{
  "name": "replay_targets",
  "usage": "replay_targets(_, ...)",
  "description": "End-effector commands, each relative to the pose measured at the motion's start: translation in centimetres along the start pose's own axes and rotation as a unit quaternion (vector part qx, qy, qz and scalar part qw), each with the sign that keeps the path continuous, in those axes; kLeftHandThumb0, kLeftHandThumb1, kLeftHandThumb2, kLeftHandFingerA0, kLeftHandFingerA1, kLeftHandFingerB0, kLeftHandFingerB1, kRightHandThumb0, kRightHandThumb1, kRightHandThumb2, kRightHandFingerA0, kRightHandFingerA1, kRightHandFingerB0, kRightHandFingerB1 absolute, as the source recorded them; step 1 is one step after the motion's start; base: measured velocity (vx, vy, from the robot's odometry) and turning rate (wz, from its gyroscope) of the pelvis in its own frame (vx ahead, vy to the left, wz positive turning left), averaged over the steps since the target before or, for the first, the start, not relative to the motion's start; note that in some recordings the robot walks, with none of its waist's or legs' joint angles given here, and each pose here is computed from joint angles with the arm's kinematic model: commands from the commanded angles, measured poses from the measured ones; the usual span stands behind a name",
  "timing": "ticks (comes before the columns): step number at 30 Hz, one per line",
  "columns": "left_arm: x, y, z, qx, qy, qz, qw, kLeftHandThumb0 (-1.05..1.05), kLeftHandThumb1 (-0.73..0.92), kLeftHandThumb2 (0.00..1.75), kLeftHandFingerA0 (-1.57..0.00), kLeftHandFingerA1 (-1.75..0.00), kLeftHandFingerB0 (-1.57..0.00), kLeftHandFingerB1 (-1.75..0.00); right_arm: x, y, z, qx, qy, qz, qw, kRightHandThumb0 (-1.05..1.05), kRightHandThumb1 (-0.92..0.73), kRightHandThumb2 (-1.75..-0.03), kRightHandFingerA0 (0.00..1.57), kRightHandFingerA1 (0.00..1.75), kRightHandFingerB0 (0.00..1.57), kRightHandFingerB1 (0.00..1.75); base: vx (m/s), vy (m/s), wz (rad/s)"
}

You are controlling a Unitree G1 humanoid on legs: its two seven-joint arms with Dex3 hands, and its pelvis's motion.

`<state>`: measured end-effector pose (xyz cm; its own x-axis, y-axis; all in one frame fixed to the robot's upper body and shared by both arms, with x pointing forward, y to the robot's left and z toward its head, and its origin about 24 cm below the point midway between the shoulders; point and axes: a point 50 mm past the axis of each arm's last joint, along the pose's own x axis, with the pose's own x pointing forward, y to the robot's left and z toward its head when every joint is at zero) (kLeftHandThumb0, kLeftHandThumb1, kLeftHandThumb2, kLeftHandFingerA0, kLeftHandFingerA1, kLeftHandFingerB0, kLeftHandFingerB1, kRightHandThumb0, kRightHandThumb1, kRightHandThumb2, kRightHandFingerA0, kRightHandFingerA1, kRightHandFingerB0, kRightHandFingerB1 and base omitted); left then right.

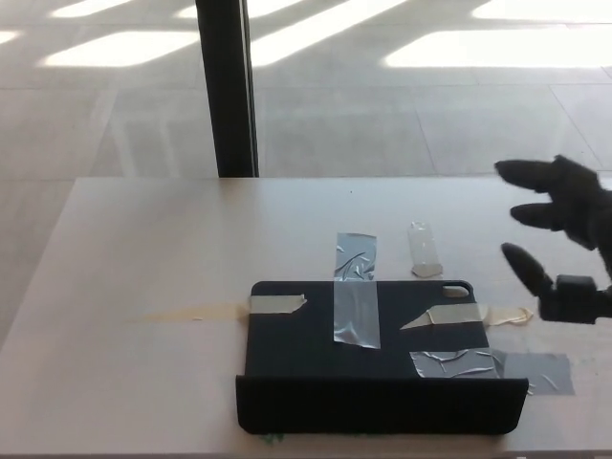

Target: The robot uses its right hand to open a folded tablet cover kept in the middle of the desk

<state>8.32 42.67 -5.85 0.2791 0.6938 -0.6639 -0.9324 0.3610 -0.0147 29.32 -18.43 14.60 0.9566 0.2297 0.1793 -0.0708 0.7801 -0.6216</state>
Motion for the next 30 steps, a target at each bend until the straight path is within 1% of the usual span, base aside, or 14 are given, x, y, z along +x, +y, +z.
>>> replay_targets(1,0.1,0.2,1.7,-0.025,0.003,0.016,1.000,-0.27,0.41,0.63,-0.79,-0.89,-0.81,-0.86,0.2,5.1,-0.3,-0.266,-0.025,0.211,0.940,-0.88,-0.69,-1.16,0.34,0.54,0.33,0.47,0.00,0.000,0.00)
replay_targets(2,0.1,0.3,1.7,-0.026,0.003,0.014,1.000,-0.27,0.41,0.63,-0.79,-0.90,-0.81,-0.86,0.2,5.4,-0.6,-0.280,-0.017,0.227,0.932,-0.96,-0.92,-0.70,0.39,0.43,0.39,0.34,0.00,0.000,0.00)
replay_targets(8,0.1,-0.2,1.9,-0.024,0.000,0.010,1.000,-0.26,0.41,0.62,-0.83,-0.91,-0.76,-0.83,0.1,7.6,-1.6,-0.309,-0.010,0.283,0.908,-0.94,-0.92,-0.71,0.52,0.46,0.40,0.37,0.00,0.000,0.00)
replay_targets(9,0.1,-0.3,1.9,-0.020,-0.001,0.011,1.000,-0.28,0.40,0.62,-0.84,-0.91,-0.76,-0.83,0.0,8.0,-1.8,-0.317,-0.003,0.295,0.901,-0.91,-0.72,-1.13,0.44,0.54,0.35,0.48,0.00,0.000,0.00)
replay_targets(11,0.1,-0.3,2.1,-0.009,-0.003,0.014,1.000,-0.30,0.41,0.60,-0.85,-0.91,-0.76,-0.82,-0.3,8.9,-2.2,-0.333,0.007,0.324,0.886,-0.92,-0.92,-0.68,0.49,0.44,0.42,0.36,0.00,0.000,0.00)
replay_targets(12,0.1,-0.4,2.2,-0.011,-0.004,0.011,1.000,-0.29,0.42,0.60,-0.82,-0.90,-0.77,-0.82,-0.6,9.4,-2.6,-0.340,0.009,0.339,0.877,-0.86,-0.71,-1.16,0.43,0.58,0.32,0.47,0.00,0.000,0.00)
replay_targets(13,0.2,-0.5,2.3,-0.011,-0.005,0.008,1.000,-0.30,0.41,0.59,-0.82,-0.90,-0.78,-0.83,-0.9,9.8,-2.9,-0.353,0.007,0.348,0.868,-0.92,-0.92,-0.70,0.54,0.50,0.41,0.36,0.00,0.000,0.00)
replay_targets(15,0.2,-0.7,2.4,-0.013,-0.006,0.005,1.000,-0.31,0.40,0.60,-0.79,-0.89,-0.77,-0.83,-1.1,10.5,-3.1,-0.367,0.010,0.358,0.859,-0.95,-0.75,-1.15,0.54,0.67,0.35,0.48,0.00,0.000,0.00)
replay_targets(16,0.2,-0.7,2.4,-0.012,-0.006,0.004,1.000,-0.35,0.28,0.81,-0.80,-0.88,-0.73,-0.83,-1.2,10.9,-3.3,-0.374,0.016,0.371,0.850,-0.91,-0.92,-0.68,0.52,0.55,0.40,0.35,0.00,0.000,0.00)
replay_targets(20,0.2,-0.9,2.6,-0.011,-0.008,0.000,1.000,-0.35,0.28,0.81,-0.80,-0.89,-0.71,-0.82,-1.6,12.4,-3.8,-0.392,0.032,0.405,0.825,-0.96,-0.75,-1.14,0.44,0.62,0.32,0.46,0.00,0.000,0.00)
replay_targets(21,0.2,-1.0,2.7,-0.011,-0.008,0.002,1.000,-0.34,0.28,0.81,-0.77,-0.87,-0.72,-0.82,-1.8,12.7,-4.0,-0.396,0.030,0.410,0.821,-0.94,-0.92,-0.69,0.54,0.57,0.39,0.35,0.00,0.000,0.00)
replay_targets(23,0.2,-1.0,2.7,-0.007,-0.010,0.002,1.000,-0.32,0.39,0.61,-0.80,-0.89,-0.79,-0.84,-2.1,13.3,-4.2,-0.414,0.027,0.420,0.807,-0.95,-0.92,-0.67,0.43,0.47,0.42,0.35,0.00,0.000,0.00)
replay_targets(25,0.2,-1.2,2.7,-0.004,-0.011,0.002,1.000,-0.30,0.40,0.61,-0.81,-0.89,-0.78,-0.83,-2.7,13.8,-4.6,-0.416,0.026,0.427,0.803,-0.87,-0.69,-1.11,0.64,0.74,0.35,0.49,0.00,0.000,0.00)
replay_targets(30,0.2,-1.4,2.7,-0.003,-0.010,0.001,1.000,-0.31,0.39,0.62,-0.85,-0.91,-0.76,-0.83,-4.5,15.1,-5.5,-0.427,0.039,0.444,0.787,-0.93,-0.89,-0.68,0.79,1.22,0.43,0.38,0.00,0.000,0.00)
